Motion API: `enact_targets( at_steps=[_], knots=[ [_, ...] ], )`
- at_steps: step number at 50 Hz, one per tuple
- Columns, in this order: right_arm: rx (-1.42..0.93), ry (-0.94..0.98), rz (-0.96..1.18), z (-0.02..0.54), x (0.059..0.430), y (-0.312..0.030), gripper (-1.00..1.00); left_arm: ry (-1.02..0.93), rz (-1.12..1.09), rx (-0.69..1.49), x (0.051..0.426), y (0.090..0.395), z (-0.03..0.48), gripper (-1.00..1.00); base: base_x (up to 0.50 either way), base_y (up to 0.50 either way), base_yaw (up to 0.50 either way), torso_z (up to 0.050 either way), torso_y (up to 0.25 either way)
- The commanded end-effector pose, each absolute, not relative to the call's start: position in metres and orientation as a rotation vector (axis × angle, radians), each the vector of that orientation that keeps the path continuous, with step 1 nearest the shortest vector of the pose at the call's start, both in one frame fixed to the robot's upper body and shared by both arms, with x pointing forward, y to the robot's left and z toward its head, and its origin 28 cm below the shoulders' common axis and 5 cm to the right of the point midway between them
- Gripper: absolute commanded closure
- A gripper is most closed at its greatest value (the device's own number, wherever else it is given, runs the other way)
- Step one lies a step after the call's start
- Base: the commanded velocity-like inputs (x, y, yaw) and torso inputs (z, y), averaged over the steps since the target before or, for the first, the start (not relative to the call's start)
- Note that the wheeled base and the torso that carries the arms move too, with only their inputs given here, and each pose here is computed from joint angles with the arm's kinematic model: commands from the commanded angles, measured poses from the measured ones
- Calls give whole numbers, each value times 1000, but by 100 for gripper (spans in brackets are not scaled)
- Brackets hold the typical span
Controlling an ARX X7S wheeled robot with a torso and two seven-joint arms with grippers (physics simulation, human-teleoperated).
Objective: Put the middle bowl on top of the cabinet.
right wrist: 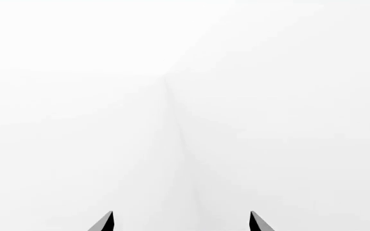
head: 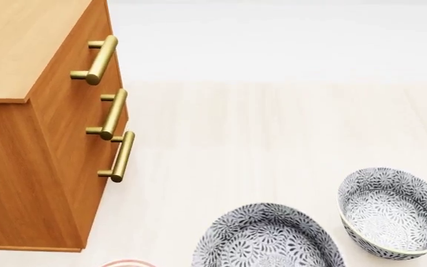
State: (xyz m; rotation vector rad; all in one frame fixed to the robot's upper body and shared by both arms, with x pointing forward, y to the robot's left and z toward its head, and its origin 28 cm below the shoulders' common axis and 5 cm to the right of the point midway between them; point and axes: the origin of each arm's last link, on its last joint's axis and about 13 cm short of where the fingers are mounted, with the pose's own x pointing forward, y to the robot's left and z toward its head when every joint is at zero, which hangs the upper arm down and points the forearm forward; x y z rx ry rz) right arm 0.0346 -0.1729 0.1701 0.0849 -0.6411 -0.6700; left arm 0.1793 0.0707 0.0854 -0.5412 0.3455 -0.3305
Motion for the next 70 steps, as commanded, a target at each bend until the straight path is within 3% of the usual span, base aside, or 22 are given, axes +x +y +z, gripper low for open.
enact_targets(
  at_steps=[1, 20, 34, 46, 61, 70],
  knots=[
    [29, -647, -684, 168, 30, -176, -100, 249, -335, -600, 180, 72, 105, 100, 0, 0, 0, 45, 205],
    [30, -651, -682, 167, 32, -174, -100, -8, -414, -493, 151, 87, 185, 100, 0, 0, 0, 27, 127],
    [37, -661, -691, 166, 41, -166, -100, 39, -494, -443, 140, 102, 263, 100, 0, 0, 0, 0, 0],
    [41, -659, -689, 168, 52, -150, -100, 114, -499, -416, 143, 124, 367, 100, 0, 0, 0, 0, 0],
    [46, -662, -689, 171, 50, -147, -100, 234, -304, -496, 161, 124, 451, 100, 0, 0, 0, 0, 0],
    [51, -666, -692, 172, 47, -151, -100, 206, 88, -480, 217, 126, 490, 100, 0, 0, 0, 0, 0]
  ],
)
